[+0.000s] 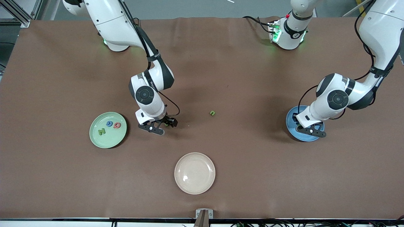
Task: Sort upper and lower case letters into plates
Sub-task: 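Place the N on the green plate while the left gripper carries d to blue plate, then grasp the green u with the left gripper while the right gripper grasps the green B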
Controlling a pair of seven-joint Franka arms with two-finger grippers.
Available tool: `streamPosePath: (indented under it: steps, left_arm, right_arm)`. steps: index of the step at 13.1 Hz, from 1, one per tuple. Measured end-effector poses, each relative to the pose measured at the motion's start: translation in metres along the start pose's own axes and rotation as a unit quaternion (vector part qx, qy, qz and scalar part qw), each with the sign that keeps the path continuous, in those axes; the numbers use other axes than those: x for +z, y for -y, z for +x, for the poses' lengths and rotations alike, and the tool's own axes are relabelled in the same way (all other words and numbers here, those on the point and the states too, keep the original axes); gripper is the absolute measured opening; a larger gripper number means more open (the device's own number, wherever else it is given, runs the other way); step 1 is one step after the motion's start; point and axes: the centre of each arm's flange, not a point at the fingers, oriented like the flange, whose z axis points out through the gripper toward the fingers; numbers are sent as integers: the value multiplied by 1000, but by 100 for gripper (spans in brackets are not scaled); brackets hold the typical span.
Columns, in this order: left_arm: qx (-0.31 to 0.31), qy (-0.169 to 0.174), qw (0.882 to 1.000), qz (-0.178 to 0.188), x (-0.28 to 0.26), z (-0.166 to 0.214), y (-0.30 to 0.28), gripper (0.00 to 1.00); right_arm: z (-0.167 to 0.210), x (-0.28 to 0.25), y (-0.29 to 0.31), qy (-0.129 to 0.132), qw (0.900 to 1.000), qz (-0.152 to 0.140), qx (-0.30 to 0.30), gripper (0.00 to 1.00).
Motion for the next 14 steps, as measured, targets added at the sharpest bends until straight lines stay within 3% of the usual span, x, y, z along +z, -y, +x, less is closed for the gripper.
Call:
streamPosePath:
  steps: [4, 6, 11, 12, 14]
  left_arm:
    - [14, 7, 1000, 2, 15, -2, 16, 28]
    - [18, 8, 1000, 5, 20, 0, 20, 28]
    - [18, 5, 1000, 4, 21, 3, 22, 28]
    - [18, 5, 1000, 4, 20, 3, 22, 33]
    - [18, 1, 1000, 5, 17, 6, 23, 54]
  right_arm:
    - [-11, 7, 5, 2, 1000, -4, -18, 91]
    - [-11, 11, 2, 1, 1000, -5, -18, 74]
    - [-13, 16, -2, 1, 1000, -7, -17, 72]
    - [-13, 16, -2, 1, 1000, -7, -17, 72]
    - [-13, 16, -1, 1, 1000, -7, -17, 69]
